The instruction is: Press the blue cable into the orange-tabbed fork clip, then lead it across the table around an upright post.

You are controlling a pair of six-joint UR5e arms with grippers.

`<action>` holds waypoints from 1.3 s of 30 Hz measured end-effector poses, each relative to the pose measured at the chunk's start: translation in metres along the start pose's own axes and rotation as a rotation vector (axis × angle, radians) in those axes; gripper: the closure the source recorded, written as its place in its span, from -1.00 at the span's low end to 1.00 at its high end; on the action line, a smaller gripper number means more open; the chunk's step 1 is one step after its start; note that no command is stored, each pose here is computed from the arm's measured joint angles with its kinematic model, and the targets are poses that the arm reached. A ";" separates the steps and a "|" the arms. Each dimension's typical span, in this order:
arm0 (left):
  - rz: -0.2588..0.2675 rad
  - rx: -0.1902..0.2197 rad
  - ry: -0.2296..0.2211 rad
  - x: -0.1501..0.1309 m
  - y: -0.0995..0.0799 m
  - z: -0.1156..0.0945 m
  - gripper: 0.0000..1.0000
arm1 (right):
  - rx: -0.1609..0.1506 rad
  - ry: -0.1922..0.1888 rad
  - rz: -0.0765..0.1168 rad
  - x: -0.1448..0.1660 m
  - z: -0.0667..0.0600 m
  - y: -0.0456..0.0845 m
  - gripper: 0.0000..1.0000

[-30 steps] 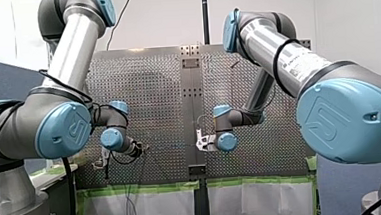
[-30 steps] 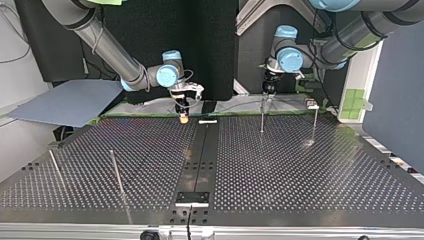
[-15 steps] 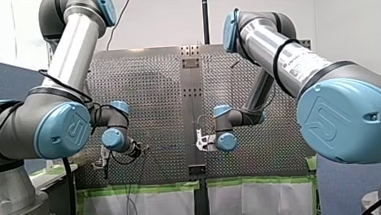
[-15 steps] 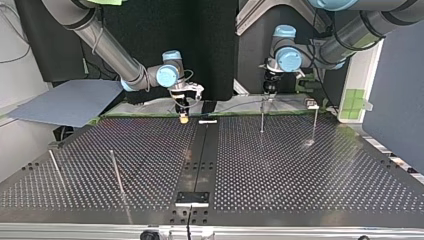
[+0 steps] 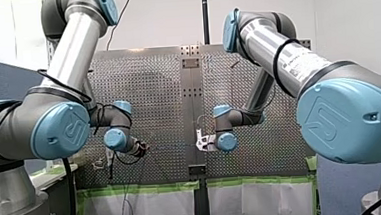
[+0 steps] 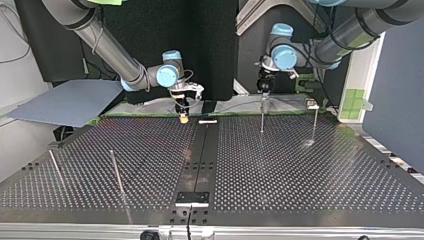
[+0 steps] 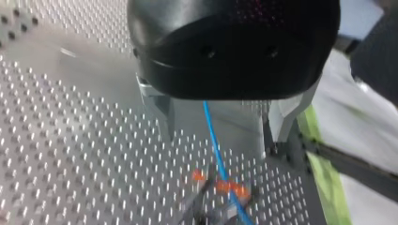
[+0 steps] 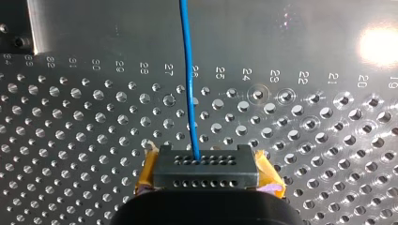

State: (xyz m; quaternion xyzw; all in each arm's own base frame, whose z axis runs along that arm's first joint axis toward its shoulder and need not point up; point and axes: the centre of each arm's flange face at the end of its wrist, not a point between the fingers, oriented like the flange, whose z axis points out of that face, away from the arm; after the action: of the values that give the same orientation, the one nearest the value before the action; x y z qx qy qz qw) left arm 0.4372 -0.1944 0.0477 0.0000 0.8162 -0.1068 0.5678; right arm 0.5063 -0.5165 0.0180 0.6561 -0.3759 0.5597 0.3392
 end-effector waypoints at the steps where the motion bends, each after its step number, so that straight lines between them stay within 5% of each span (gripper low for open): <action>1: -0.003 0.012 -0.001 0.000 -0.003 0.000 -1.00 | 0.000 0.000 0.000 0.000 0.000 0.000 1.00; 6: -0.020 0.062 -0.017 0.003 -0.021 -0.002 -1.00 | 0.000 0.001 0.000 0.000 0.000 0.000 1.00; 19: -0.098 0.092 -0.107 0.007 -0.061 -0.007 -1.00 | 0.002 0.001 0.000 0.000 0.000 0.000 1.00; 30: -0.136 0.011 -0.110 0.026 -0.050 0.000 -1.00 | 0.003 0.000 0.000 0.000 0.000 0.000 1.00; 39: -0.157 0.019 -0.145 0.017 -0.046 0.014 -1.00 | 0.003 -0.001 0.000 0.000 0.000 -0.001 1.00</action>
State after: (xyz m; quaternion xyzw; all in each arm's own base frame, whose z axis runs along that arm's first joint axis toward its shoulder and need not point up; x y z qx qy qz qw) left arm 0.4384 -0.2439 0.0352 -0.0664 0.7694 -0.1585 0.6153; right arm 0.5066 -0.5160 0.0178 0.6570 -0.3750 0.5600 0.3379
